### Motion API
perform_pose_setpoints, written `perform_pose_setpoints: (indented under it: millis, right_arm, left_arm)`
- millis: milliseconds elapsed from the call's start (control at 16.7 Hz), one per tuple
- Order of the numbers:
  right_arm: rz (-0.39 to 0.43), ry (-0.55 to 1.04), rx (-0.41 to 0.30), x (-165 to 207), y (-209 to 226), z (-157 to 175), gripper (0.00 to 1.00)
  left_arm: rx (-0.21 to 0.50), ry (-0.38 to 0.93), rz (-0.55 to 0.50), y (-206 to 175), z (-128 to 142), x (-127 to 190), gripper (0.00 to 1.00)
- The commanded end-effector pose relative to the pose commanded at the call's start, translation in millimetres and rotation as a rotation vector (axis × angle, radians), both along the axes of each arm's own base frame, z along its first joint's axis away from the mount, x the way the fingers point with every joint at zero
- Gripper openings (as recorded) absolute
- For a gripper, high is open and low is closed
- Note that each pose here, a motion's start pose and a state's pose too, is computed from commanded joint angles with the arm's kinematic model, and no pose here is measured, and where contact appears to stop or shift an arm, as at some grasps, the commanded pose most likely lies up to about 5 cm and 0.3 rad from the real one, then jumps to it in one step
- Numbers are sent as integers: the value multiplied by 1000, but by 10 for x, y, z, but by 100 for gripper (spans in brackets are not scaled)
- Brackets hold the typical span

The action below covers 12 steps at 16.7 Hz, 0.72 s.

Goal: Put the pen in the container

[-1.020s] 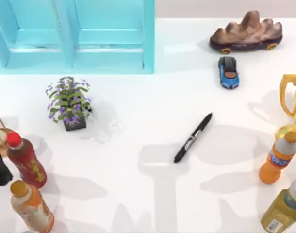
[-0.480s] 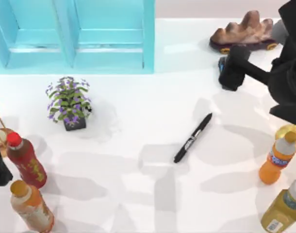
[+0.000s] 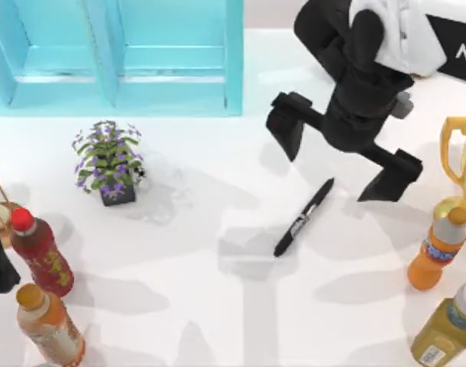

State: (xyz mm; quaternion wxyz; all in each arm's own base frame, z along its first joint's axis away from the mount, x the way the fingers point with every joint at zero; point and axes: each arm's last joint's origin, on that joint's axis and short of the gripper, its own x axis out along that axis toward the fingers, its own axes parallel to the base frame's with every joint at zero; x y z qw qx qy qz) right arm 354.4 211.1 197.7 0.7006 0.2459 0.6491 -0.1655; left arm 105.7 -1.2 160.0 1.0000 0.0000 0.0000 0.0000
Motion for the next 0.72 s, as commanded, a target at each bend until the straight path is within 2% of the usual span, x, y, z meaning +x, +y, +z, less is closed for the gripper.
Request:
perform_pose_setpoints:
  millis: [180, 540, 720]
  right_arm:
    - [-30, 47, -13, 111, 60, -112, 100]
    - [-33, 49, -14, 124, 56, -131, 100]
    - [-32, 54, -16, 152, 89, -378, 100]
  left_arm:
    - [0, 0, 0, 0, 0, 0, 100]
    - [0, 0, 0, 0, 0, 0, 100]
    - [0, 0, 0, 0, 0, 0, 100]
